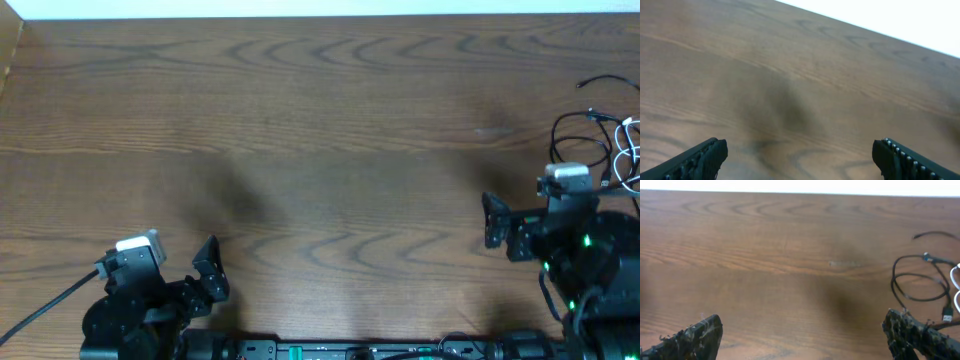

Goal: Untangle cables

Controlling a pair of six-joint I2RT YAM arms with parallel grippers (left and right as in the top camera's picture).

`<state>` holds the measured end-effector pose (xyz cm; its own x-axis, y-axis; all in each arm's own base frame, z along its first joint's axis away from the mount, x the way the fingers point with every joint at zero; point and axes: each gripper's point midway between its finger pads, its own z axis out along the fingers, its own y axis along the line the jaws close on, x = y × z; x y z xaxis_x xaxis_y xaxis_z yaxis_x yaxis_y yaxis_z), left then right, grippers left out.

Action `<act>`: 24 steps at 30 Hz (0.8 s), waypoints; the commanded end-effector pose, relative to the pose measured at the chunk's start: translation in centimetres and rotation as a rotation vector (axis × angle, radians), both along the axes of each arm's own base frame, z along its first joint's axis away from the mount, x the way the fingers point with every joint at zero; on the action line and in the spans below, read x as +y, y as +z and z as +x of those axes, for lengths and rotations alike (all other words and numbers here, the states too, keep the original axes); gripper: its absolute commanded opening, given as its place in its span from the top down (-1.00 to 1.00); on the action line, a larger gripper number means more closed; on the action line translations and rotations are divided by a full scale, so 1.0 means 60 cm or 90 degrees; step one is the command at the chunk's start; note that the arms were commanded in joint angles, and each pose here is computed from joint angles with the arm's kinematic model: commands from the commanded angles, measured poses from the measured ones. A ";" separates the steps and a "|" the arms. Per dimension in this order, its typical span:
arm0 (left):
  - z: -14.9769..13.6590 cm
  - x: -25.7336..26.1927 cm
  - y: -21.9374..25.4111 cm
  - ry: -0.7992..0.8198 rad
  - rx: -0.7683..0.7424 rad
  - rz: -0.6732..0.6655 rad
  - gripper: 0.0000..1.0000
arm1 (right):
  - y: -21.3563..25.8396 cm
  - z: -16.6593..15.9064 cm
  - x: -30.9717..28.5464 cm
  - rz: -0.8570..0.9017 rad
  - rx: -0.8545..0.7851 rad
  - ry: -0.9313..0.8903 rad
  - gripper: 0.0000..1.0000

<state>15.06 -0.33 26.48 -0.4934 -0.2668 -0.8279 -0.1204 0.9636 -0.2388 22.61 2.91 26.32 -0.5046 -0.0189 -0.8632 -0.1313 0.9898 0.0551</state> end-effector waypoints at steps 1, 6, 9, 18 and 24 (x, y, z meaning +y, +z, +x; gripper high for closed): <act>-0.007 0.002 -0.013 0.000 0.018 0.010 -0.96 | -0.003 -0.025 -0.006 0.002 -0.005 -0.012 -0.99; -0.026 0.003 -0.041 -0.001 0.069 0.013 -0.96 | -0.085 -0.088 -0.010 -0.009 0.156 -0.013 -0.98; -0.030 0.004 -0.046 -0.001 0.081 0.013 -0.96 | -0.101 -0.103 -0.011 -0.011 0.191 -0.013 -0.99; -0.030 0.004 -0.046 -0.001 0.081 0.013 -0.96 | -0.045 -0.081 -0.010 -0.019 0.033 -0.001 -0.99; -0.030 0.004 -0.046 -0.001 0.081 0.013 -0.96 | 0.014 -0.017 -0.005 -0.025 -0.285 0.009 -0.98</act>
<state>13.31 -0.22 23.77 -0.5962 -0.2605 -0.7594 -0.1497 0.9654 -0.2136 21.28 2.51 28.32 -0.1198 -0.0452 -0.9918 -0.1388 0.9899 -0.0284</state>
